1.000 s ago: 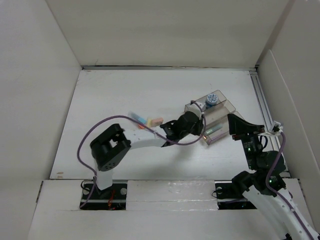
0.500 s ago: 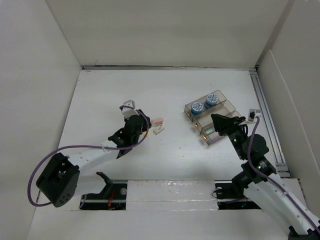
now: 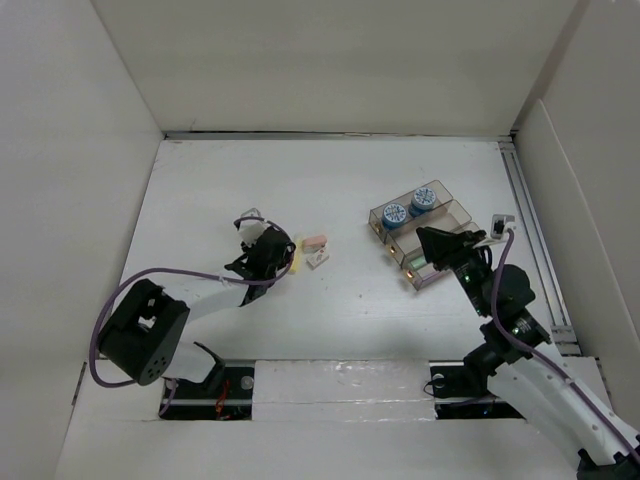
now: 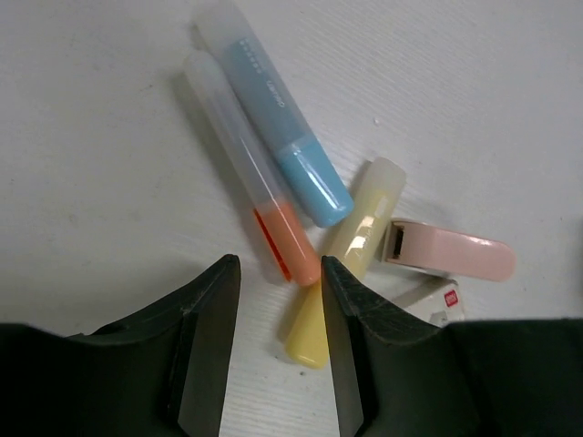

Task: Organize the desk

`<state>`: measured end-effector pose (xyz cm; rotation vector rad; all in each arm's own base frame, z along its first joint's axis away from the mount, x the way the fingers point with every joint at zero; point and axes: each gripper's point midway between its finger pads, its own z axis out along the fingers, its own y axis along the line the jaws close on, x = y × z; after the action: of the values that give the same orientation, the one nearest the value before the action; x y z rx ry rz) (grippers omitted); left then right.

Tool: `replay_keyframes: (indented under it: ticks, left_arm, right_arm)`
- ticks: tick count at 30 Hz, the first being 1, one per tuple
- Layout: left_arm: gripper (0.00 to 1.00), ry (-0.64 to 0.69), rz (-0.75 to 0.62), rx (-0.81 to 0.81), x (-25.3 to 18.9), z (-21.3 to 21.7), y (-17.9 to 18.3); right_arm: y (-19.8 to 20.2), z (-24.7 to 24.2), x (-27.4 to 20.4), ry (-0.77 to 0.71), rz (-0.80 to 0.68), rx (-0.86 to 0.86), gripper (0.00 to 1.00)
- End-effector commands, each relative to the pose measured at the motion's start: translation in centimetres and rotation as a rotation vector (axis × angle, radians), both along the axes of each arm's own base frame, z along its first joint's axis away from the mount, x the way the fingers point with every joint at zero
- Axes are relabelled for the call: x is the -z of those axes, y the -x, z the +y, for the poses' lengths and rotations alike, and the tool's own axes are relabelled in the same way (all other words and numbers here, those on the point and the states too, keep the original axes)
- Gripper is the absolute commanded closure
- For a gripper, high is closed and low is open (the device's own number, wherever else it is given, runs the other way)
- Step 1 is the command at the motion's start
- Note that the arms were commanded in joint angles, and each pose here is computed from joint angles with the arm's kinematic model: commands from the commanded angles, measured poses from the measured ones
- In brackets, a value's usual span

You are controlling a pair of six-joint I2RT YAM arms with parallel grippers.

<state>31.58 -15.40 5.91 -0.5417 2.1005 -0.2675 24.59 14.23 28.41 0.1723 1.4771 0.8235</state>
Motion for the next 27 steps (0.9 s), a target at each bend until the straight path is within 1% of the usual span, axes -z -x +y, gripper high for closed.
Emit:
replay_keyframes:
  ticks: [1, 6, 11, 15, 18, 27]
  left_arm:
    - [0.64, 0.059, -0.044, -0.034, -1.6, -0.1, -1.7]
    - [0.64, 0.054, -0.066, -0.003, -1.9, -0.4, -1.9]
    - [0.64, 0.041, -0.055, 0.033, -1.5, -1.0, -2.2]
    - [0.65, 0.01, -0.014, 0.027, -0.4, -1.0, -2.4]
    - [0.67, -0.002, -0.012, 0.002, -0.1, -0.6, -2.5]
    - [0.67, -0.03, 0.019, -0.027, 1.0, 0.1, -2.7]
  right_arm:
    - [0.6, 0.2, -3.9, -0.045, -0.098, -0.028, 0.64]
    - [0.3, 0.3, -3.7, -0.049, -0.088, -0.027, 0.63]
    - [-0.1, 0.8, -3.3, -0.039, -0.075, -0.037, 0.63]
    - [-0.3, 1.0, -3.2, -0.034, -0.066, -0.042, 0.63]
    - [-0.3, 0.9, -3.1, -0.031, -0.064, -0.039, 0.63]
    - [-0.4, 0.9, -3.0, -0.031, -0.06, -0.036, 0.63]
